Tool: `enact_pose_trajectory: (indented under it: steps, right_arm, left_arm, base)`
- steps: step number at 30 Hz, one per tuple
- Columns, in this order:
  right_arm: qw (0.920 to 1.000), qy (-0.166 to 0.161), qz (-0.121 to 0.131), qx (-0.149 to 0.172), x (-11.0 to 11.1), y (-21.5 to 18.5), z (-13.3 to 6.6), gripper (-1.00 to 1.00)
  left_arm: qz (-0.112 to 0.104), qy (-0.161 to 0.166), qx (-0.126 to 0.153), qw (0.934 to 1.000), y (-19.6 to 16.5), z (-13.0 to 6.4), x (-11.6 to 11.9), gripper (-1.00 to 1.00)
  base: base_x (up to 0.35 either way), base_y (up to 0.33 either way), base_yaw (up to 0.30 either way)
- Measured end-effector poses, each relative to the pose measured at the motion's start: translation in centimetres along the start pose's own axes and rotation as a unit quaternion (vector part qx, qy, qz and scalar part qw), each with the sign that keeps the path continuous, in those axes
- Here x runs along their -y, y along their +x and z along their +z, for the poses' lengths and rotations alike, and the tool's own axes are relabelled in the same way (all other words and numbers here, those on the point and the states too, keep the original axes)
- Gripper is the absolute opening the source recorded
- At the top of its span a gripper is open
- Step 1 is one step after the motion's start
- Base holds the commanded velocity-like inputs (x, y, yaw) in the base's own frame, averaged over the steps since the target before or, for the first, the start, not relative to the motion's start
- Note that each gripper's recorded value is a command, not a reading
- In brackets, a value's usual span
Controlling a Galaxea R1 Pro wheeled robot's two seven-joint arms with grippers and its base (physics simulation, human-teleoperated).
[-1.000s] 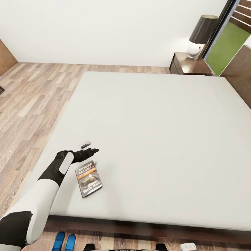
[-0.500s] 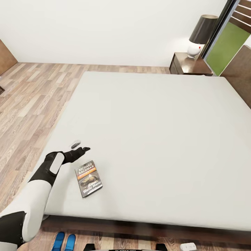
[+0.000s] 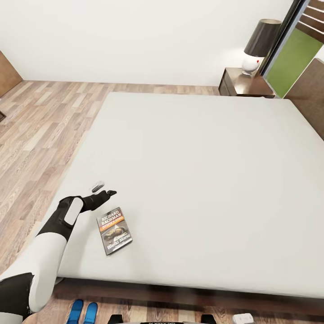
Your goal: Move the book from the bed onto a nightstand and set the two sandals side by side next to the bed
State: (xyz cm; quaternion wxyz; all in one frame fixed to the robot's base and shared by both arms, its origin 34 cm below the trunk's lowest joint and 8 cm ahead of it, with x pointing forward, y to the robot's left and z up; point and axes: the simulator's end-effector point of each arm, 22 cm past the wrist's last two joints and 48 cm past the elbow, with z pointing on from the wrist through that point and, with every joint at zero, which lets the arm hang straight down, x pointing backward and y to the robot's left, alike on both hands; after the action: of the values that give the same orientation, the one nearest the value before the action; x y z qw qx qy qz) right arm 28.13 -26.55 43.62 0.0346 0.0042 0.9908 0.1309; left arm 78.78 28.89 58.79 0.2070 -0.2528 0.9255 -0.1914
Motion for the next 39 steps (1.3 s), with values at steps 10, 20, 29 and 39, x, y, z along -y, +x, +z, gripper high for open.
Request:
enact_pose_trajectory:
  steps: [10, 20, 29, 39]
  right_arm:
    - [1.0, 0.0, 0.0, 0.0, 0.4, 0.1, 1.5, 1.0]
    - [1.0, 0.0, 0.0, 0.0, 0.6, 0.1, 2.2, 1.0]
    - [1.0, 0.0, 0.0, 0.0, 0.6, 0.1, 2.2, 1.0]
    - [1.0, 0.0, 0.0, 0.0, 0.8, 0.2, 3.0, 1.0]
  left_arm:
    - [0.0, 0.0, 0.001, 1.0, 0.4, 1.3, -0.7, 1.0]
    - [0.0, 0.0, 0.001, 1.0, 0.6, 2.0, -1.1, 1.0]
    - [0.0, 0.001, 0.001, 1.0, 0.6, 2.0, -1.0, 1.0]
    - [0.0, 0.001, 0.001, 1.0, 0.8, 2.7, -1.3, 1.0]
  base:
    - [0.0, 0.0, 0.0]
    - [0.0, 0.0, 0.0]
    - [0.0, 0.0, 0.0]
    - [0.0, 0.0, 0.0]
